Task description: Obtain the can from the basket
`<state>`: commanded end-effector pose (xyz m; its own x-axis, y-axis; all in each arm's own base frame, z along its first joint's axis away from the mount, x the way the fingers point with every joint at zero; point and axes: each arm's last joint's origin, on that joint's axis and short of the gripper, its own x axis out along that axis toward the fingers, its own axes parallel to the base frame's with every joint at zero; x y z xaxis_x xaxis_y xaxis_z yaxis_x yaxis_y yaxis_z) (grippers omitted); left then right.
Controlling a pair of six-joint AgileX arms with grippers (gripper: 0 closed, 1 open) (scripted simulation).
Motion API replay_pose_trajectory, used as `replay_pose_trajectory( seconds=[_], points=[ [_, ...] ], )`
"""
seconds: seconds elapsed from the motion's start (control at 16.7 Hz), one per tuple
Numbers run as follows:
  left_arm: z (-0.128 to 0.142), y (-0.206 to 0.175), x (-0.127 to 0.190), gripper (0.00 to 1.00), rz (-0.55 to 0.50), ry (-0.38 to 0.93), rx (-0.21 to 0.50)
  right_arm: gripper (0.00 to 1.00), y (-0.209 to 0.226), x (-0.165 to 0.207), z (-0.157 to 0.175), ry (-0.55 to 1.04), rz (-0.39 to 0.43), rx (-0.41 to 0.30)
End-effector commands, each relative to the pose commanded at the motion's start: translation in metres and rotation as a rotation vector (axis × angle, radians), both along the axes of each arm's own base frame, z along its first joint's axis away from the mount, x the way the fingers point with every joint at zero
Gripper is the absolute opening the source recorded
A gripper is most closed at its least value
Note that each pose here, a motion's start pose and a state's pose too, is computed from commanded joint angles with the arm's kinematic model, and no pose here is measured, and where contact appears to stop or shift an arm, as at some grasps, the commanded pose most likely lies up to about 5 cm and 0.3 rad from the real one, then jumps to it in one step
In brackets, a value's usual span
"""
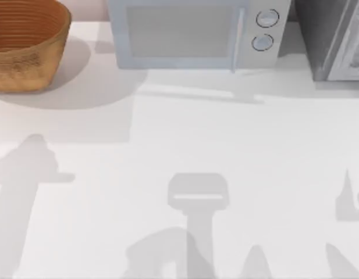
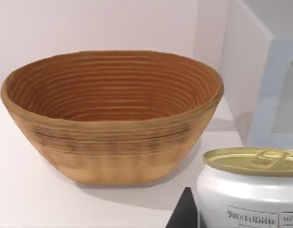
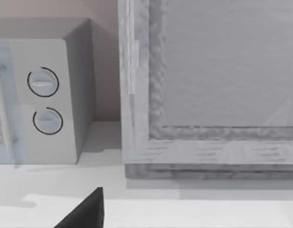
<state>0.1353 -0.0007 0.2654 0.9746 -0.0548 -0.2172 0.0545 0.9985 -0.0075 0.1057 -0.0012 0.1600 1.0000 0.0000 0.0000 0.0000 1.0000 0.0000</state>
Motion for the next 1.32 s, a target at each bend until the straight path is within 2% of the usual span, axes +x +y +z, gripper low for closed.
replay_pose_trajectory(
  seconds=[0.3, 0.54, 1.02, 1.14, 1.32],
  points=[
    [-0.070, 0.000, -0.027, 0.00, 0.039, -0.155, 0.003, 1.00, 0.000, 0.000, 0.000, 0.000, 0.000, 0.000],
    [-0.102, -0.001, -0.030, 0.00, 0.054, -0.213, 0.002, 1.00, 0.000, 0.000, 0.000, 0.000, 0.000, 0.000],
    [-0.106, -0.001, -0.029, 0.00, 0.054, -0.213, 0.003, 1.00, 0.000, 0.000, 0.000, 0.000, 0.000, 0.000],
    [-0.099, -0.003, -0.029, 0.00, 0.007, -0.220, 0.001, 1.00, 0.000, 0.000, 0.000, 0.000, 0.000, 0.000],
    [-0.082, -0.009, -0.024, 0.00, -0.125, -0.228, -0.007, 1.00, 0.000, 0.000, 0.000, 0.000, 0.000, 0.000]
  ],
)
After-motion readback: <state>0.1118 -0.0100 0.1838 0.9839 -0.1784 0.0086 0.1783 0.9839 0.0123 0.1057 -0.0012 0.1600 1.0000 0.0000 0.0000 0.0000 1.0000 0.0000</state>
